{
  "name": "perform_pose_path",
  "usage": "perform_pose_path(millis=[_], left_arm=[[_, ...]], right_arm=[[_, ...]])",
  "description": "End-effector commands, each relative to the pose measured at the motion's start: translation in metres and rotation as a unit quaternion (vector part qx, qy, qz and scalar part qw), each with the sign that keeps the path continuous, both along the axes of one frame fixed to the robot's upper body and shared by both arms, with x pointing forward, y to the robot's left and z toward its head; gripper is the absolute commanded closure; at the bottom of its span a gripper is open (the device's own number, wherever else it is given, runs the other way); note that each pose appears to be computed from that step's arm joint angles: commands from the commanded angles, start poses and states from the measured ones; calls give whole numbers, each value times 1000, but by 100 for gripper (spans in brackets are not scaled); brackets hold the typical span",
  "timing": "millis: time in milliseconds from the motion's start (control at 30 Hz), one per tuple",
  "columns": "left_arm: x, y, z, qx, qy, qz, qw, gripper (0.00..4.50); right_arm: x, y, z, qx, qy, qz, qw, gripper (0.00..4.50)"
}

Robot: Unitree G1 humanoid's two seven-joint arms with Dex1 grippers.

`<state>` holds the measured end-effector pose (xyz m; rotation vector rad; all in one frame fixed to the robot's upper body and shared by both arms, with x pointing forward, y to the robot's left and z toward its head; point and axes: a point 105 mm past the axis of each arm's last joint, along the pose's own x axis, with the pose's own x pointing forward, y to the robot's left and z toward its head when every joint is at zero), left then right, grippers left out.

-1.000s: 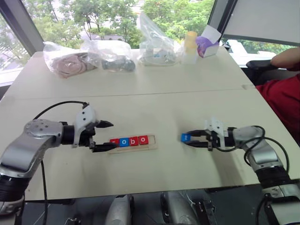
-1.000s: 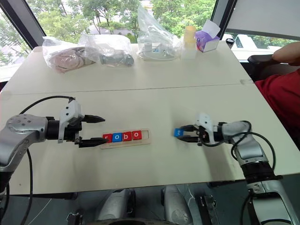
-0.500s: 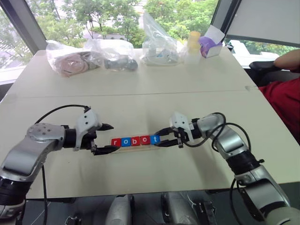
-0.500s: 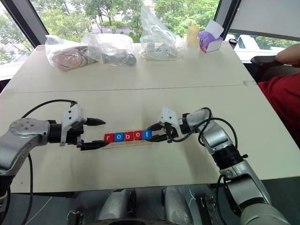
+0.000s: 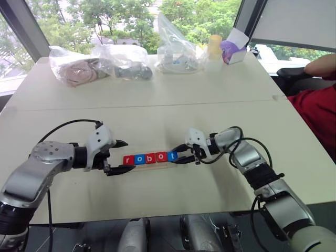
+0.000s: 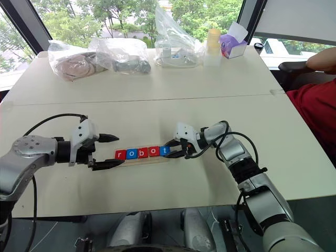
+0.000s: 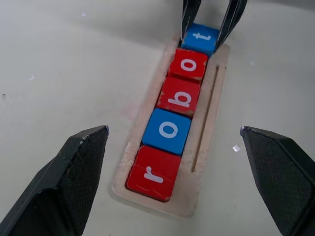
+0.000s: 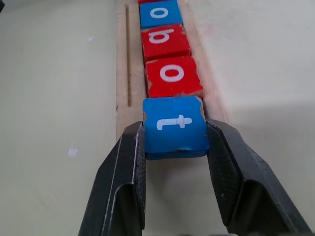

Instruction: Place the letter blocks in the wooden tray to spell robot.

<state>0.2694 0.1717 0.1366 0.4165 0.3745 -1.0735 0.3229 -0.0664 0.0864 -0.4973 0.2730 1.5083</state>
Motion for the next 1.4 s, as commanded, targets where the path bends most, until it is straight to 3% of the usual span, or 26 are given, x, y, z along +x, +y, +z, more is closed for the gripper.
perform_pose_path(millis=[33,567,733,900,1100,1400], left_arm=[[1,-3,7,-2,-17,-6,1000,0],[6,-8,9,-10,-37,6,999,0],[6,-8,8,-9,-37,6,999,0],[7,-7,9,-13,-36,10,999,0],[7,-2,8,-9,-32,16,999,0],[-7,36,22,-41,-4,76,996,0]], right_arm=[[1,6,8,14,-8,4,1000,334],[2,15,4,22,3,-3,1000,334],[7,16,13,39,-17,-21,999,81],[15,10,33,80,-34,-63,994,81],[8,5,36,85,-42,-75,993,81],[-34,-20,60,112,-17,-102,988,81]])
